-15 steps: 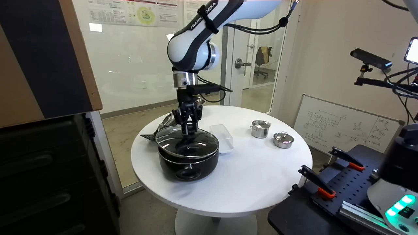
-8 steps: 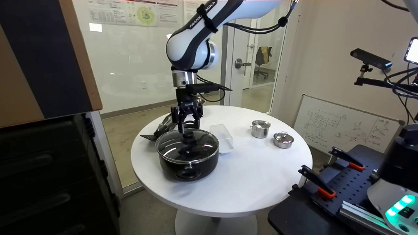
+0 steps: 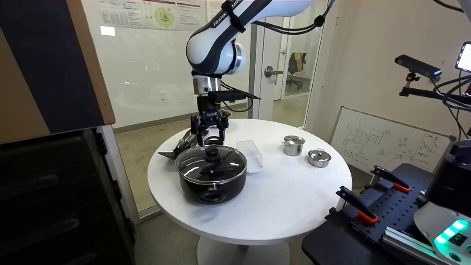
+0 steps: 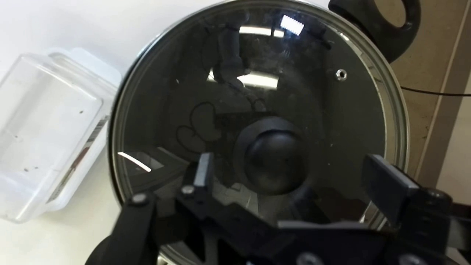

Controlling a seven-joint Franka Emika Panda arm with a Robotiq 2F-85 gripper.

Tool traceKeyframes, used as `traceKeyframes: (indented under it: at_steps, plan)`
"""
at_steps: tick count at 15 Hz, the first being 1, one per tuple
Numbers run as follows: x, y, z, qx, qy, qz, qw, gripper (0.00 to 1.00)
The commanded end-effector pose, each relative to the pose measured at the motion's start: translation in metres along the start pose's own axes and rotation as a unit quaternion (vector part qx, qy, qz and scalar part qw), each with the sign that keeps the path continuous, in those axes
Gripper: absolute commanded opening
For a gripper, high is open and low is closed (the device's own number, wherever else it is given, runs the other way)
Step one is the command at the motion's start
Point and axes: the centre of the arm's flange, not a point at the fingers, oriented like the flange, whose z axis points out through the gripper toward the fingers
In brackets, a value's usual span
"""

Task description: Put the lid on the black pot then remove the lids from the silver pots.

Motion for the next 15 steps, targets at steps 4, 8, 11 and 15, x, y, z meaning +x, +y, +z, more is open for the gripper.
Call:
traceKeyframes:
  at_steps: [4,8,11,15]
  plan:
    - [-0.045,0.016,-0.050,-0.016,0.032,-0.002,0.9994,1.00]
    - [-0.062,0.062,-0.058,-0.013,0.056,0.041,0.9975,1.00]
    - [-0.071,0.104,-0.053,-0.004,0.065,0.075,0.9951,1.00]
    - [-0.085,0.171,-0.047,0.011,0.078,0.149,0.9856,1.00]
